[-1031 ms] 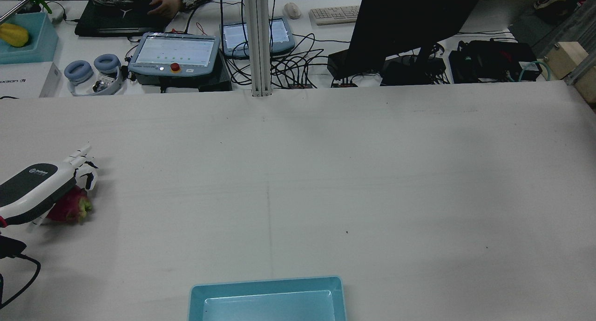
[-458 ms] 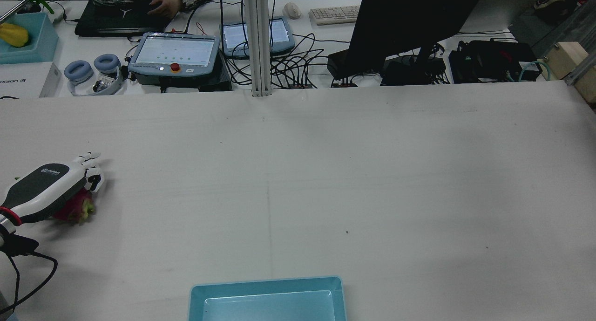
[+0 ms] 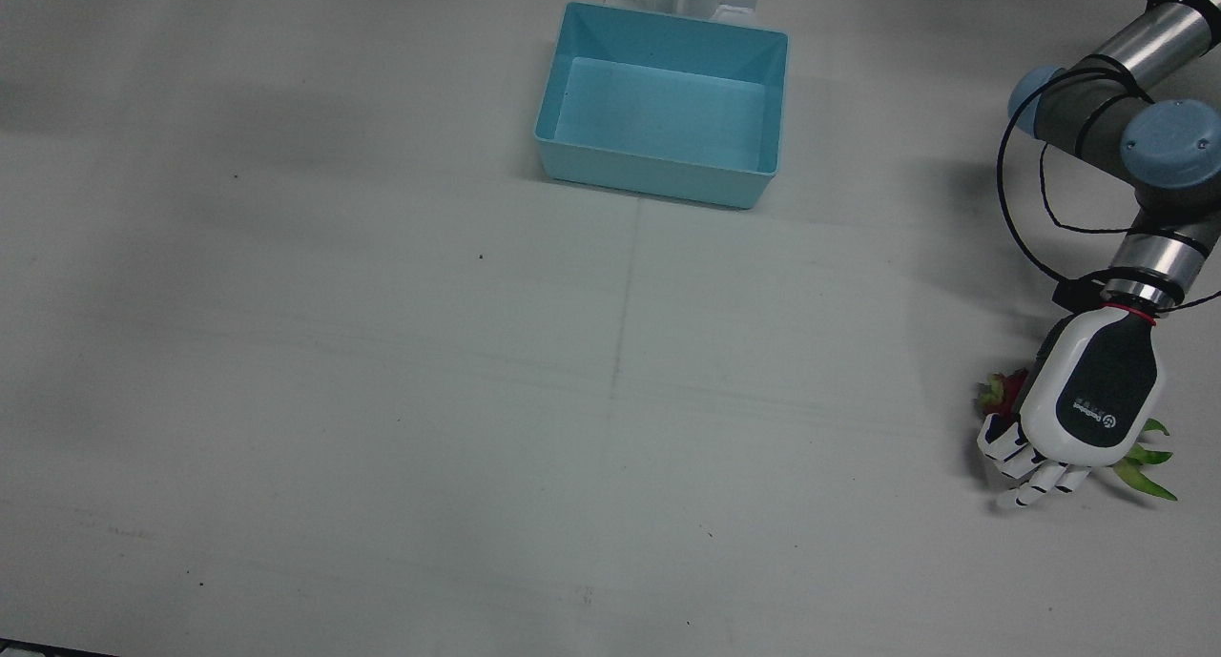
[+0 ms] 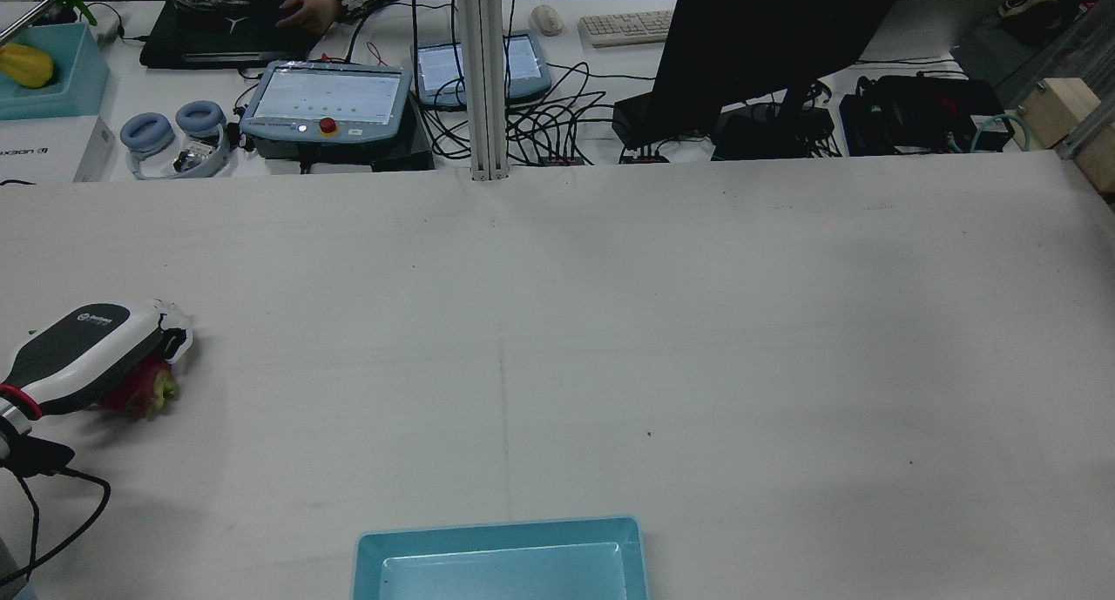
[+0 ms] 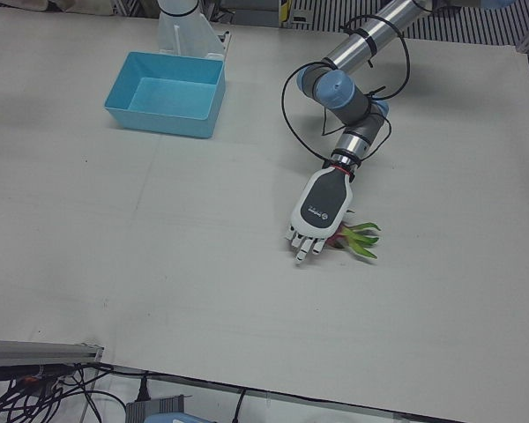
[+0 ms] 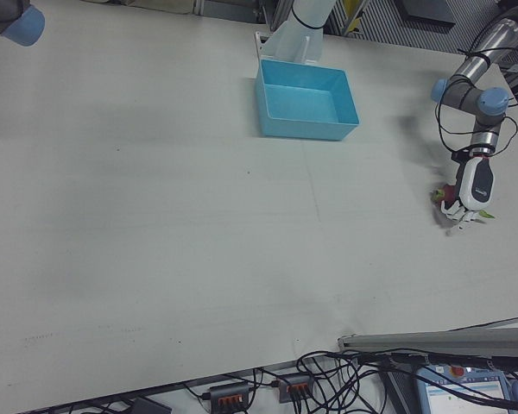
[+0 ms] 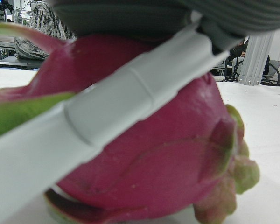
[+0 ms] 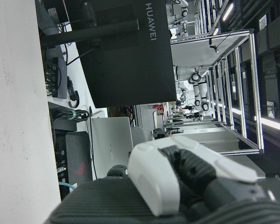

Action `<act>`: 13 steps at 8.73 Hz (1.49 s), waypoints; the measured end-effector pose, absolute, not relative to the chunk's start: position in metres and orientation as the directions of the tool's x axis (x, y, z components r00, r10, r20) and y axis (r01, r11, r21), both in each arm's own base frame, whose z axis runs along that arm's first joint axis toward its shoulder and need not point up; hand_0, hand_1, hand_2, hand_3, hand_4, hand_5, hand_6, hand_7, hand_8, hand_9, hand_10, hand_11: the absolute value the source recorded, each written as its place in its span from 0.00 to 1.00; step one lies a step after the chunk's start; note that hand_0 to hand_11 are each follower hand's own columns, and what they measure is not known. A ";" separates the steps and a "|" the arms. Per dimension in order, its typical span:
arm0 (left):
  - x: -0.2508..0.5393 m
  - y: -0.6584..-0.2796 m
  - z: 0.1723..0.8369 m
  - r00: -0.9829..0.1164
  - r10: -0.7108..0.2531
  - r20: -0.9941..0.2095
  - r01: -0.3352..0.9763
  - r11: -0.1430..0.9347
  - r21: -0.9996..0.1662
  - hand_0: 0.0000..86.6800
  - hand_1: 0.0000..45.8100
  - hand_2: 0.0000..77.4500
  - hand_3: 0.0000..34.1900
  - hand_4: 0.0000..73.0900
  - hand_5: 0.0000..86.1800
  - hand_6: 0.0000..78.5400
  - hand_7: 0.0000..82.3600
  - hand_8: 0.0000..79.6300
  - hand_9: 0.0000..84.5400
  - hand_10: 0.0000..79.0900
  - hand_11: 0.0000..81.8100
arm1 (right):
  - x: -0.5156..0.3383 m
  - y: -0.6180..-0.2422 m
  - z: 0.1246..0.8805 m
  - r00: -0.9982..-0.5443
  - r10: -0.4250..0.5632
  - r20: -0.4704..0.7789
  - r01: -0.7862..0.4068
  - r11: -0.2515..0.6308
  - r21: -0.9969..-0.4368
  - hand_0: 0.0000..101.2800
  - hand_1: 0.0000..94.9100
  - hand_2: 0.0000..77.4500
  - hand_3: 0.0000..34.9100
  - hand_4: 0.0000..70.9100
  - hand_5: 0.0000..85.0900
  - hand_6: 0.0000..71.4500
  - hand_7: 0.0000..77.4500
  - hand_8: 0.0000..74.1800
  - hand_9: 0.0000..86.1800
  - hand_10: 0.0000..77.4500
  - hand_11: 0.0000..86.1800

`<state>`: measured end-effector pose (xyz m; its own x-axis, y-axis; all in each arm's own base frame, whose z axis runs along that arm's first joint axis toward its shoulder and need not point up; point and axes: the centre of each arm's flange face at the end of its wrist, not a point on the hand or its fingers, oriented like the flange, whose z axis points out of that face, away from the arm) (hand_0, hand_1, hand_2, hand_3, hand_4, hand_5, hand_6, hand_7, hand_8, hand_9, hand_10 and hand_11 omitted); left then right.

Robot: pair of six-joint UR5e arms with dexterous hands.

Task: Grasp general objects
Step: 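Close the left hand's fingers around the dragon fruit, then lift the dragon fruit with the left hand toward the blue tray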

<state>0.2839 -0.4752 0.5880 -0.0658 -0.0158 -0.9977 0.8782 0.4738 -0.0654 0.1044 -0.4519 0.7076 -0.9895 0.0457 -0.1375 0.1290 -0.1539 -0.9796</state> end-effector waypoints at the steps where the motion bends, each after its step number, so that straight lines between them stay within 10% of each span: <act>1: 0.283 -0.475 0.587 -0.067 -0.014 -0.998 0.880 0.470 -0.066 0.91 0.00 0.00 0.00 0.46 0.80 0.63 0.81 0.45 0.48 0.25 0.81 | 0.104 -0.452 0.708 -0.989 0.046 -0.137 0.129 -0.154 -0.980 0.00 1.00 1.00 0.00 0.00 0.00 0.00 0.00 0.00 0.01 0.00 0.01; 7: 0.272 -0.472 0.533 -0.187 0.031 -0.982 0.852 0.503 -0.147 0.89 0.00 0.01 0.00 0.77 0.82 0.68 0.82 0.63 0.63 0.25 0.91 | 0.104 -0.452 0.707 -0.989 0.046 -0.138 0.129 -0.154 -0.980 0.00 1.00 1.00 0.00 0.00 0.00 0.00 0.00 0.00 0.01 0.00 0.01; 13: 0.227 -0.483 0.444 -0.477 -0.137 -0.868 0.496 0.774 -0.394 0.92 0.00 0.01 0.00 0.91 0.81 0.68 0.83 0.63 0.63 0.28 0.86 | 0.104 -0.452 0.708 -0.989 0.046 -0.137 0.129 -0.154 -0.980 0.00 1.00 1.00 0.00 0.00 0.00 0.00 0.00 0.00 0.01 0.00 0.01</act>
<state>0.2268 -0.4832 0.4436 -0.4769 -0.1367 -0.8683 0.4959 0.7738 -0.3942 0.1045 -0.4519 0.7076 -0.9894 0.0457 -0.1375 0.1290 -0.1539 -0.9796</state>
